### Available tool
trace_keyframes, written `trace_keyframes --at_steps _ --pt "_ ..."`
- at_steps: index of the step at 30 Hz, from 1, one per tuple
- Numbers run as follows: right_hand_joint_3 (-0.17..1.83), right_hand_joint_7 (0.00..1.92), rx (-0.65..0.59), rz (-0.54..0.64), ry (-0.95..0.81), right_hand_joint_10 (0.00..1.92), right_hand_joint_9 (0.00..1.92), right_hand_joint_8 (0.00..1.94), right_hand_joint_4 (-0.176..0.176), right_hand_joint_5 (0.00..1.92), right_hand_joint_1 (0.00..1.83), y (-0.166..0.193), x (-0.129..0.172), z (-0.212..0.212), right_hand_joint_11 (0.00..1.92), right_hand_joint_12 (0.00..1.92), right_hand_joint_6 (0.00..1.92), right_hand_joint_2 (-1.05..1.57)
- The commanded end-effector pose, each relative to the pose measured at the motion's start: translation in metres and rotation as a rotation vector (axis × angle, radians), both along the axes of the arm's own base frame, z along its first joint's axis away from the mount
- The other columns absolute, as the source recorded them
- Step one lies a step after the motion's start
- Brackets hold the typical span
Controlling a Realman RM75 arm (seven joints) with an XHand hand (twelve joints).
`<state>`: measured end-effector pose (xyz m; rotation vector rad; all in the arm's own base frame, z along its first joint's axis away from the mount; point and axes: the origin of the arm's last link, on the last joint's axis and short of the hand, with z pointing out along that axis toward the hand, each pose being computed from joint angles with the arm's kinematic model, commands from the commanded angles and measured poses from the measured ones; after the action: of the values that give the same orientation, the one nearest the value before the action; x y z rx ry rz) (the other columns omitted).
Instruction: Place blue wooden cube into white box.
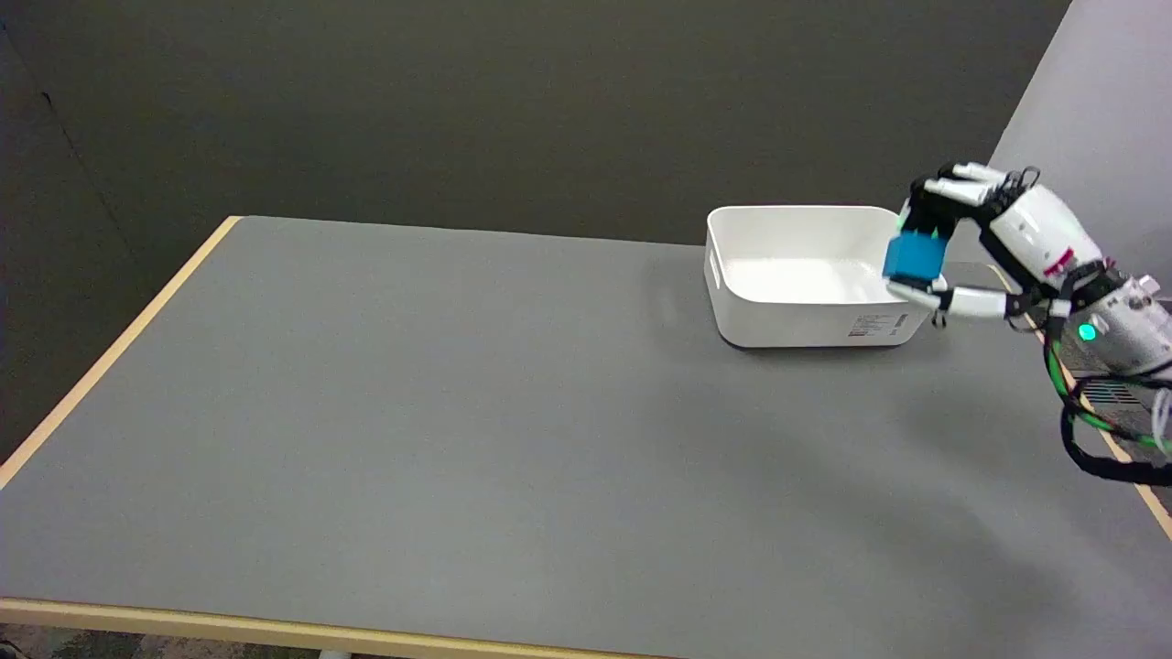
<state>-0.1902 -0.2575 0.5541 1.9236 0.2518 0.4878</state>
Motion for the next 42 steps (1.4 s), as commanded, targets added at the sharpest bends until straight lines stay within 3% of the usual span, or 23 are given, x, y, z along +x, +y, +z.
trace_keyframes --at_steps 1,7,16,28,33,42 --pt "0.59 0.73 -0.168 0.036 -0.251 1.77 0.81 1.58 -0.176 0.69 1.18 -0.077 0.028 0.003 0.49 1.63 1.55 1.0" --pt "0.6 0.74 -0.193 -0.025 -0.262 1.76 0.83 1.58 -0.176 0.69 1.18 -0.108 0.026 -0.004 0.5 1.62 1.55 0.99" --pt "0.59 0.74 -0.256 -0.21 -0.333 1.77 0.83 1.57 -0.176 0.69 1.19 -0.141 -0.018 -0.029 0.49 1.6 1.53 0.99" --pt "0.56 0.73 -0.455 -0.496 -0.065 1.79 0.83 1.58 -0.176 0.68 1.18 -0.173 -0.065 -0.053 0.45 1.54 1.54 1.01" --pt "0.54 0.72 -0.515 -0.528 0.019 1.78 0.81 1.58 -0.176 0.68 1.18 -0.178 -0.067 -0.054 0.41 1.49 1.54 1.03" --pt "0.54 0.73 -0.548 -0.55 0.015 1.76 0.81 1.57 -0.176 0.68 1.18 -0.17 -0.076 -0.047 0.42 1.44 1.53 1.02"
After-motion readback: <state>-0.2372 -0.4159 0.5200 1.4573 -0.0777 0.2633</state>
